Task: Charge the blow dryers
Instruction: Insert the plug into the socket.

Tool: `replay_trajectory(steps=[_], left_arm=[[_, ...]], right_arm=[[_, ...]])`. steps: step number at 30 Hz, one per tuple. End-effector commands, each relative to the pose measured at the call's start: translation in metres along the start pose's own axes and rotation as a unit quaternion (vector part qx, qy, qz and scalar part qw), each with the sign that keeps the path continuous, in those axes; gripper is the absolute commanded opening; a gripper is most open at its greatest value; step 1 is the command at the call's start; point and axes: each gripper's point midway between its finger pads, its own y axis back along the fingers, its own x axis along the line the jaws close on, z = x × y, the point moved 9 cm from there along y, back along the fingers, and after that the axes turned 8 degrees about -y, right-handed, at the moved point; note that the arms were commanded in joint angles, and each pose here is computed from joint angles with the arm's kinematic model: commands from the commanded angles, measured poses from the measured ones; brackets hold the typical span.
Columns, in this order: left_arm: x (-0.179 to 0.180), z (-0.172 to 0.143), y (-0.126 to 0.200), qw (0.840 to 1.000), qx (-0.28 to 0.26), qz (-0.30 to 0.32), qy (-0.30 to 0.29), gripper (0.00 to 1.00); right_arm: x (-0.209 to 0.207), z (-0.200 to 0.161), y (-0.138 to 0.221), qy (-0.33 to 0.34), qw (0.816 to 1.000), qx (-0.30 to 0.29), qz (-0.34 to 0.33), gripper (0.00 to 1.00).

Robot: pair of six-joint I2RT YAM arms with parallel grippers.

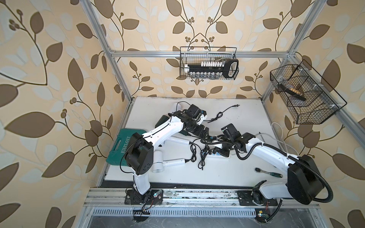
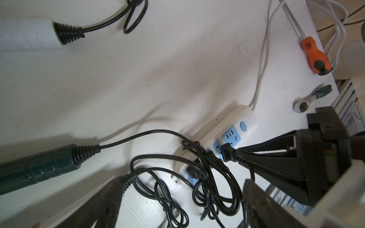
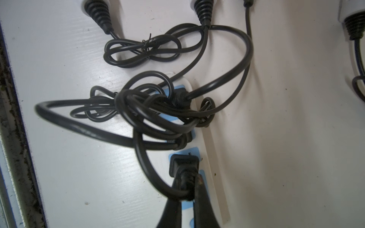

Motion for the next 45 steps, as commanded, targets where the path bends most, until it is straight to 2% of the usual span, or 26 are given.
replay_trajectory(steps=[1,8,17,24,31,45], left_arm=[[-0.009,0.005,0.017,0.999,-0.026,-0.006,-0.02,0.96],[-0.009,0.005,0.016,0.999,-0.025,-0.007,-0.019,0.96],[-0.009,0.006,0.016,0.999,-0.025,-0.007,-0.019,0.96],[-0.01,0.006,0.016,0.999,-0.025,-0.008,-0.021,0.96],[-0.009,0.006,0.017,0.999,-0.026,-0.005,-0.02,0.96],[-0.01,0.006,0.019,0.999,-0.028,-0.005,-0.022,0.96]], right_arm=[[-0.004,-0.004,-0.004,0.011,0.999,0.032,0.0,0.0],[0.0,-0.007,-0.002,0.026,0.998,0.044,0.024,0.0],[0.002,-0.014,-0.007,0.052,0.993,0.09,0.054,0.0],[0.003,-0.009,-0.009,0.058,0.995,0.077,0.04,0.0],[0.006,-0.001,-0.009,0.069,0.996,0.04,0.044,0.0],[0.014,-0.004,-0.012,0.081,0.993,0.047,0.071,0.0]])
